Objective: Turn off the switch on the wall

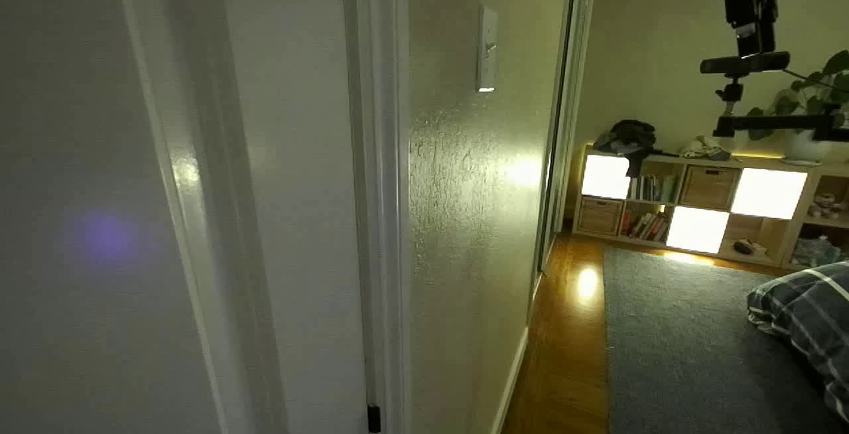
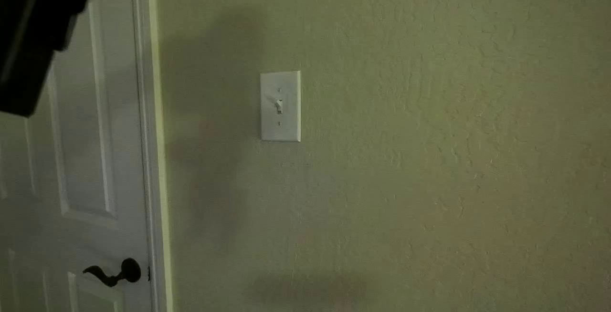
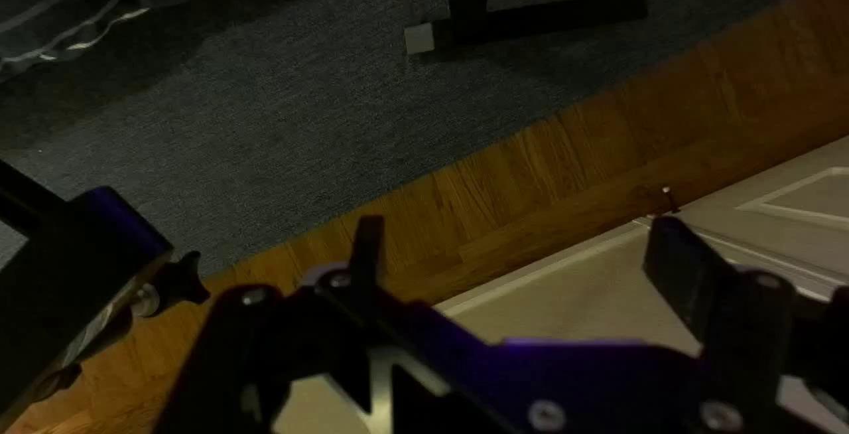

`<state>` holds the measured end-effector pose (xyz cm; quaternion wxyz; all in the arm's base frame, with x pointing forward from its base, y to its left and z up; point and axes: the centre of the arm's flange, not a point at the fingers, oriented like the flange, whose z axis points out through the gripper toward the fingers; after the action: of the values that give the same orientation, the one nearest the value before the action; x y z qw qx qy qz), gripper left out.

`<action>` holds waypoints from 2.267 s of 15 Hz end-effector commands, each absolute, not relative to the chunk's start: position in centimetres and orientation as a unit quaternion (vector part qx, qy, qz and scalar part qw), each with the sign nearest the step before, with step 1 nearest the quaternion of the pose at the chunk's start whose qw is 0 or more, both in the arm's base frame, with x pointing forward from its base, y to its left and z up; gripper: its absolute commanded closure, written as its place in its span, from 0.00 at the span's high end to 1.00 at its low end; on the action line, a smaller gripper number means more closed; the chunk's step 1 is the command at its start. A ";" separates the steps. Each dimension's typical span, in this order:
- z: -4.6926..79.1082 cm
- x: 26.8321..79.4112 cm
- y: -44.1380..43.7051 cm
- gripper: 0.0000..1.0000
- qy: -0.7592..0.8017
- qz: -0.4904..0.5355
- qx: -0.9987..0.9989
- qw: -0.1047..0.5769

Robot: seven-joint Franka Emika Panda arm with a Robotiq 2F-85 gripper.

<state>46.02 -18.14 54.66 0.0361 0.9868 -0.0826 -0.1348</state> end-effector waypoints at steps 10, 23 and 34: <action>52.8 47.0 -18.4 1.00 -0.079 -0.128 0.988 0.022; 51.9 55.3 -15.4 1.00 0.013 0.047 0.999 -0.009; 51.0 55.7 -14.4 1.00 0.022 0.049 0.999 -0.007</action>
<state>55.19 -15.18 51.50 -0.0053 0.9994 0.0052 0.0338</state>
